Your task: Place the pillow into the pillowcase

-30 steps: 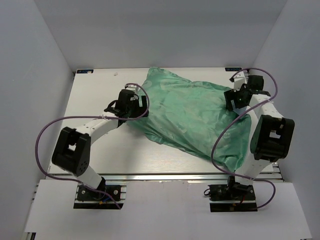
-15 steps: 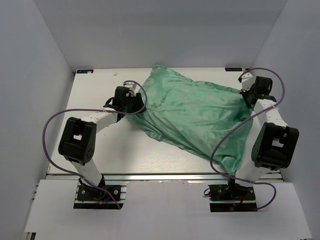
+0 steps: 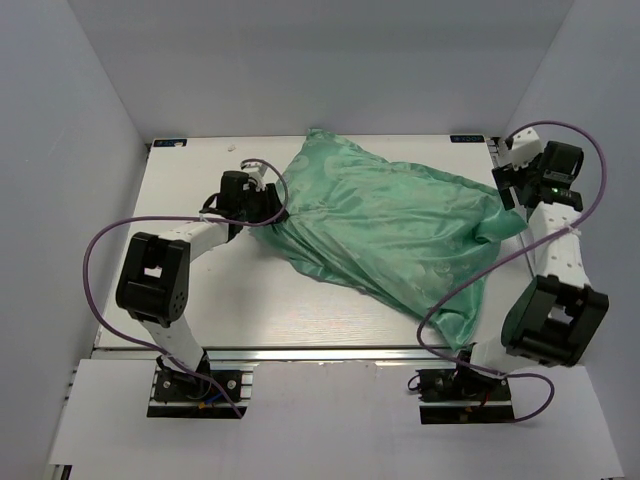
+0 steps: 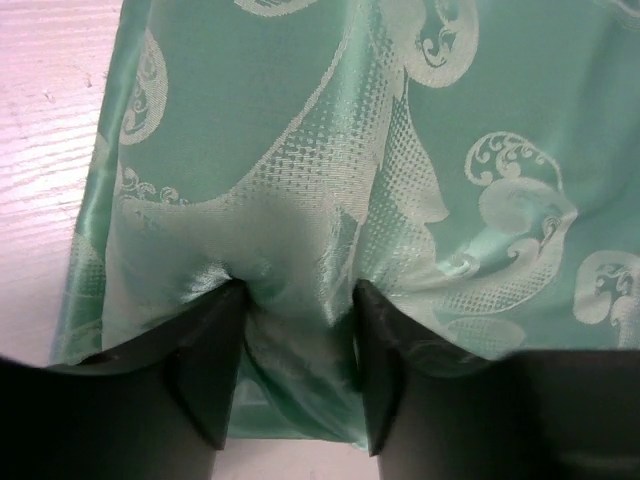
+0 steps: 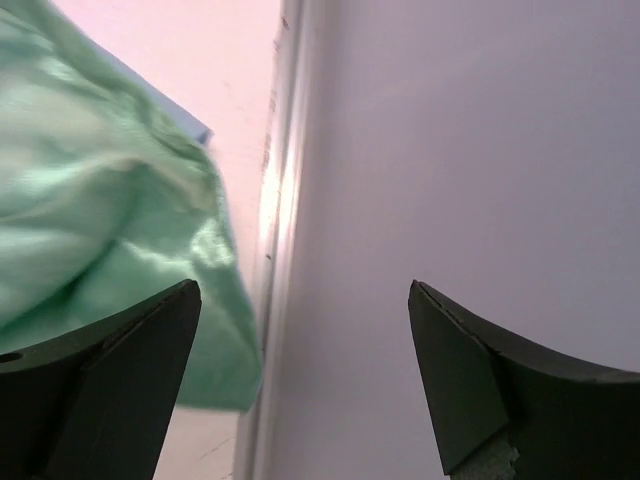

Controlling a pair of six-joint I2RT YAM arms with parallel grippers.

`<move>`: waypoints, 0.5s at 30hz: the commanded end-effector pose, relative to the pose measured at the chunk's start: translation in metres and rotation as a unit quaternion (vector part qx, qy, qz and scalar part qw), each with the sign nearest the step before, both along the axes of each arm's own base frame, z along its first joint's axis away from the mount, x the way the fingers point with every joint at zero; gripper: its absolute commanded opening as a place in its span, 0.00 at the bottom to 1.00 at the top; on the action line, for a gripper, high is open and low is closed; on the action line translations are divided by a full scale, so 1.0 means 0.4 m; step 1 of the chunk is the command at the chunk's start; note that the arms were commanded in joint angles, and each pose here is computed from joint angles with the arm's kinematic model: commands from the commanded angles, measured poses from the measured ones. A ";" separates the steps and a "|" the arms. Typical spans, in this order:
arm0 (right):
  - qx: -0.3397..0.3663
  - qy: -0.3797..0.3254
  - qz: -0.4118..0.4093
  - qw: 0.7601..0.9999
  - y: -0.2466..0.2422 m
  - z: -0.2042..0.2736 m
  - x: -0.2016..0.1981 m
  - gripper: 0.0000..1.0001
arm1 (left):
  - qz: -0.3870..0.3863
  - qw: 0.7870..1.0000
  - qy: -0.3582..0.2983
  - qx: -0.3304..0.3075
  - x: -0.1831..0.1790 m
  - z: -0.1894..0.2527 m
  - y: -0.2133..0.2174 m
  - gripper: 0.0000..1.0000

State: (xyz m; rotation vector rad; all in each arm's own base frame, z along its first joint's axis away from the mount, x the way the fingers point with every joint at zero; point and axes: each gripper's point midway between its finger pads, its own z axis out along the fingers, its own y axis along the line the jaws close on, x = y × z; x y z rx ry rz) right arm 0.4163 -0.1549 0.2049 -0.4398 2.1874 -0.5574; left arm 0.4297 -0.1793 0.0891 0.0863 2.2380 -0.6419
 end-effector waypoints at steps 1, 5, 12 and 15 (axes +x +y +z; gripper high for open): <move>0.071 -0.067 0.073 0.993 0.107 0.167 -0.035 0.89 | -0.012 1.000 -0.015 -0.005 0.001 0.030 0.004 0.59; 0.141 -0.061 0.132 0.979 0.211 0.171 -0.102 0.89 | -0.019 0.997 -0.073 -0.015 -0.020 0.123 0.007 0.94; 0.214 -0.048 0.181 0.959 0.313 0.141 -0.183 0.90 | 0.012 0.989 -0.147 0.028 -0.011 0.233 0.062 0.98; 0.238 -0.047 0.198 0.950 0.344 0.138 -0.205 0.89 | -0.010 0.995 -0.101 0.005 0.037 0.169 0.047 0.98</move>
